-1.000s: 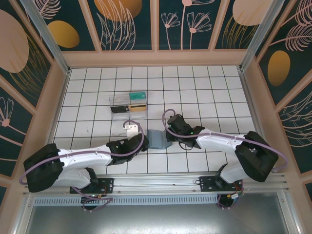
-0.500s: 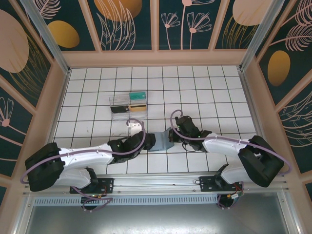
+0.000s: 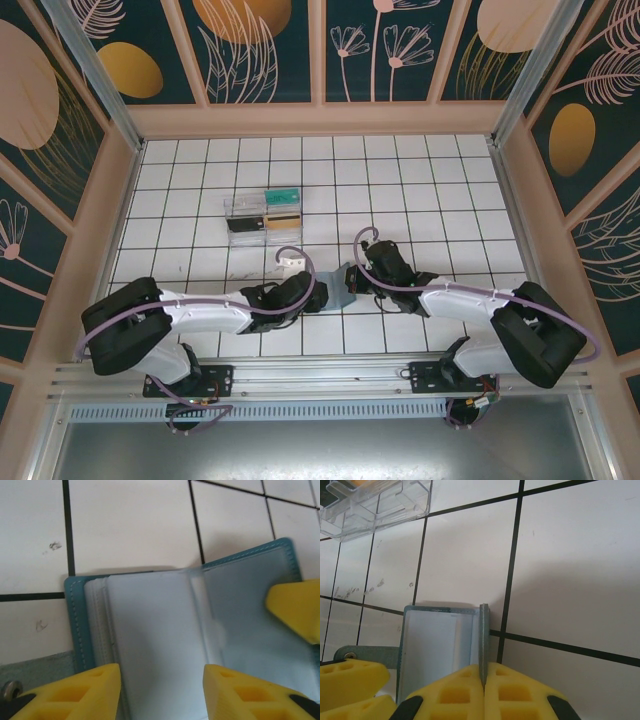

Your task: Take the credit cards out of the card holder

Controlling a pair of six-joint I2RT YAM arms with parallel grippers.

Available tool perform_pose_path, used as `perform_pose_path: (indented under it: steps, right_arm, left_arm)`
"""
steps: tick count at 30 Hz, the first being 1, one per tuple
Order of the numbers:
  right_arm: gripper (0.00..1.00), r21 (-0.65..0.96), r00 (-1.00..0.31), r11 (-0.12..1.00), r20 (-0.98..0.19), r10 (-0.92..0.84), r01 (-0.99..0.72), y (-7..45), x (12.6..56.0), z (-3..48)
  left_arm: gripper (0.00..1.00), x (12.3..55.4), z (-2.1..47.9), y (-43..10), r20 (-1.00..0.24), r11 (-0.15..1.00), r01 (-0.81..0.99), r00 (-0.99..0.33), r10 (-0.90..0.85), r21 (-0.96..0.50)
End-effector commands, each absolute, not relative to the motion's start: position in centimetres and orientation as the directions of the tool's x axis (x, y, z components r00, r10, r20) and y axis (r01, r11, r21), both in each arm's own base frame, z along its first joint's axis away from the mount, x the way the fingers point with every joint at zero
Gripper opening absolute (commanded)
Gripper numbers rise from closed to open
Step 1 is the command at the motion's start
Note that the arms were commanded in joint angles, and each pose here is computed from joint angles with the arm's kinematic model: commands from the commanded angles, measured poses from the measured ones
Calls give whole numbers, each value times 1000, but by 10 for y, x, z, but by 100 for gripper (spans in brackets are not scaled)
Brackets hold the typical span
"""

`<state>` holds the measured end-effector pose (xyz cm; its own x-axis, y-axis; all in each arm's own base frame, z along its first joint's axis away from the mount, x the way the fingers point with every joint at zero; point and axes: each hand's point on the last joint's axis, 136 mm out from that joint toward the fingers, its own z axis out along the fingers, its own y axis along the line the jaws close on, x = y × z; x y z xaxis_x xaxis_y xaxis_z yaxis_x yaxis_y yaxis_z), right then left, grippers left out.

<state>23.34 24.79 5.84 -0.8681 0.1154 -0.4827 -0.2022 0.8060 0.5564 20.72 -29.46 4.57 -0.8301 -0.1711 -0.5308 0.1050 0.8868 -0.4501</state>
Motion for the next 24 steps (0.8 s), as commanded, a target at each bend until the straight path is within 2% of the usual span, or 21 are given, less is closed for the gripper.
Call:
perform_pose_path:
  steps: [1,16,22,24]
  right_arm:
    - [0,579,-864,786,-489,123,-216,250,232,65]
    - [0,584,-867,782,-484,122,-216,252,232,64]
    - [0,585,-867,782,-483,122,-216,252,232,64]
    - [0,583,-867,783,-483,121,-216,251,232,63]
  left_arm:
    - [46,211,45,-292,-528,900,73,-829,-185,-429]
    - [42,209,32,-303,-508,901,106,-851,-137,-420]
    - [42,207,44,-319,-513,857,163,-848,-132,-489]
    - [45,207,50,-325,-518,837,186,-845,-130,-515]
